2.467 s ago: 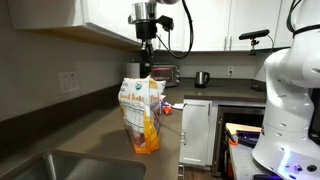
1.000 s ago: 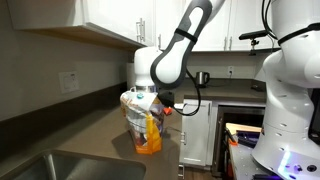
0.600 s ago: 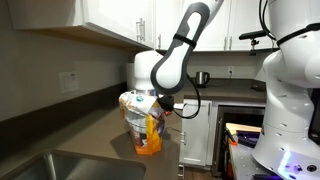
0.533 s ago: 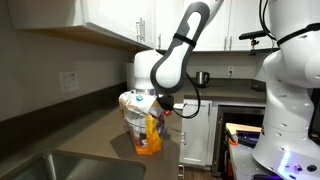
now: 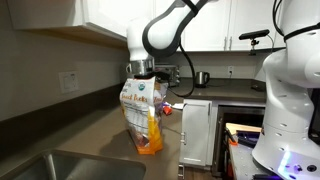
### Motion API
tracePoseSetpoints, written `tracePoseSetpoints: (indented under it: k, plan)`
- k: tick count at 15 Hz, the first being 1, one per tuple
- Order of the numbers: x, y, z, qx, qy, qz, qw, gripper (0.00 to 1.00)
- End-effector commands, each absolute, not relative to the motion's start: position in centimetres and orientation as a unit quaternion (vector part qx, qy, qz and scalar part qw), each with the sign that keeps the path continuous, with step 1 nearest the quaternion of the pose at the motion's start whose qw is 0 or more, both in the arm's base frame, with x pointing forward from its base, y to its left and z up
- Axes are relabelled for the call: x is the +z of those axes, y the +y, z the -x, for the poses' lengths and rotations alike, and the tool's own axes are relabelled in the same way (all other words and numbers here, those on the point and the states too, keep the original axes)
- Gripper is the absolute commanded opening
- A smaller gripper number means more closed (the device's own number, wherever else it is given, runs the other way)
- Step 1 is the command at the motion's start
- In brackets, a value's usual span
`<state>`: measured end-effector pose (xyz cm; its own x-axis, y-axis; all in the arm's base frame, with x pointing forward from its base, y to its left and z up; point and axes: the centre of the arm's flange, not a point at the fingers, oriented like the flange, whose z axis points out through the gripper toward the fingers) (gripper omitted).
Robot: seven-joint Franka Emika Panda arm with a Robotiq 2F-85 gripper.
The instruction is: Remove the sachet from the packet
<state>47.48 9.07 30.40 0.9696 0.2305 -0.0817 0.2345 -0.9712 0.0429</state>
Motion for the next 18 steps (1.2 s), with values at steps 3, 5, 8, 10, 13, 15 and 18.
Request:
tracePoseSetpoints:
  k: [3, 5, 8, 10, 13, 15, 18]
  plan:
    - [39.7, 8.6, -47.4, -0.028, 0.11, -0.993, 0.041, 0.0]
    - [42.0, 8.6, -47.3, -0.022, 0.107, -0.993, 0.048, 0.04]
    - [45.0, 8.2, -47.4, -0.005, 0.102, -0.993, 0.055, 0.05]
    - [46.5, 7.9, -47.6, 0.009, 0.1, -0.993, 0.058, 0.04]
    - [47.3, 7.5, -48.0, 0.024, 0.093, -0.994, 0.059, 0.17]
    - [45.2, 7.3, -48.3, 0.024, 0.093, -0.994, 0.052, 0.34]
    - [40.7, 7.5, -48.4, -0.015, 0.093, -0.995, 0.036, 0.54]
